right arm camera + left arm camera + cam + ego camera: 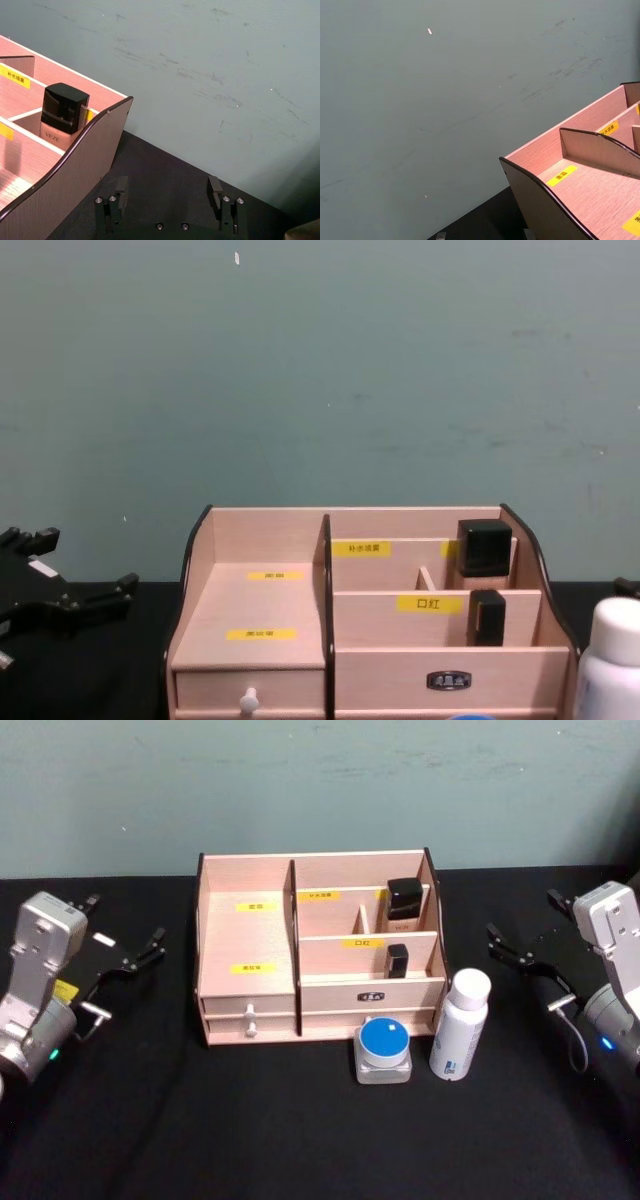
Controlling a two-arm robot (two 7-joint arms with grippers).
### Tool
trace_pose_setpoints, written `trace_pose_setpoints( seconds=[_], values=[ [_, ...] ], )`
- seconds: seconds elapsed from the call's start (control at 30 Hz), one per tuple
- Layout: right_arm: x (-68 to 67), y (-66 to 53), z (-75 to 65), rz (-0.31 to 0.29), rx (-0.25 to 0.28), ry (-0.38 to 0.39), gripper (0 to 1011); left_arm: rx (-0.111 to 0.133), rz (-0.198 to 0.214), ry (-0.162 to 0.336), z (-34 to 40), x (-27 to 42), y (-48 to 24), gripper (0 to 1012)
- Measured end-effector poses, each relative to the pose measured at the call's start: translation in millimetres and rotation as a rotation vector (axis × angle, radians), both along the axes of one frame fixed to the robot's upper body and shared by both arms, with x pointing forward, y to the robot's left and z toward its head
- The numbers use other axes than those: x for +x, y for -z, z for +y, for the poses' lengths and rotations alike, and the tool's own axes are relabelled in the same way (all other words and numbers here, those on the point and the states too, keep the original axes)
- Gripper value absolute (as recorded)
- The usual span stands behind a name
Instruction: Pick up the facial cleanser and watermelon frost from the table and place them into the tiered storage box.
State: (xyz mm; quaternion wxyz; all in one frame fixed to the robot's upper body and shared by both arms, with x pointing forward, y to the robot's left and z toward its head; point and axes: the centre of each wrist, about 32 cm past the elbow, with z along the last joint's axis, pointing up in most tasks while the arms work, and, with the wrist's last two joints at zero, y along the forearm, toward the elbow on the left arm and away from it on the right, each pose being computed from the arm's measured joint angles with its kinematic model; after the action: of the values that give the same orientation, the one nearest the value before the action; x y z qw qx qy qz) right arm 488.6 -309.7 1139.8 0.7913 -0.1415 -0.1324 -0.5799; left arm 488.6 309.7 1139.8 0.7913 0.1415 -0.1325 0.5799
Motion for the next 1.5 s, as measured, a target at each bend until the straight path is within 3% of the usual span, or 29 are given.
trace_pose_setpoints(
  seconds=[1.5],
  values=[
    [0.0,0.0,0.0,0.0,0.0,0.0,1003,0.0,0.0,0.0,0.0,0.0,0.0,1001]
  ],
)
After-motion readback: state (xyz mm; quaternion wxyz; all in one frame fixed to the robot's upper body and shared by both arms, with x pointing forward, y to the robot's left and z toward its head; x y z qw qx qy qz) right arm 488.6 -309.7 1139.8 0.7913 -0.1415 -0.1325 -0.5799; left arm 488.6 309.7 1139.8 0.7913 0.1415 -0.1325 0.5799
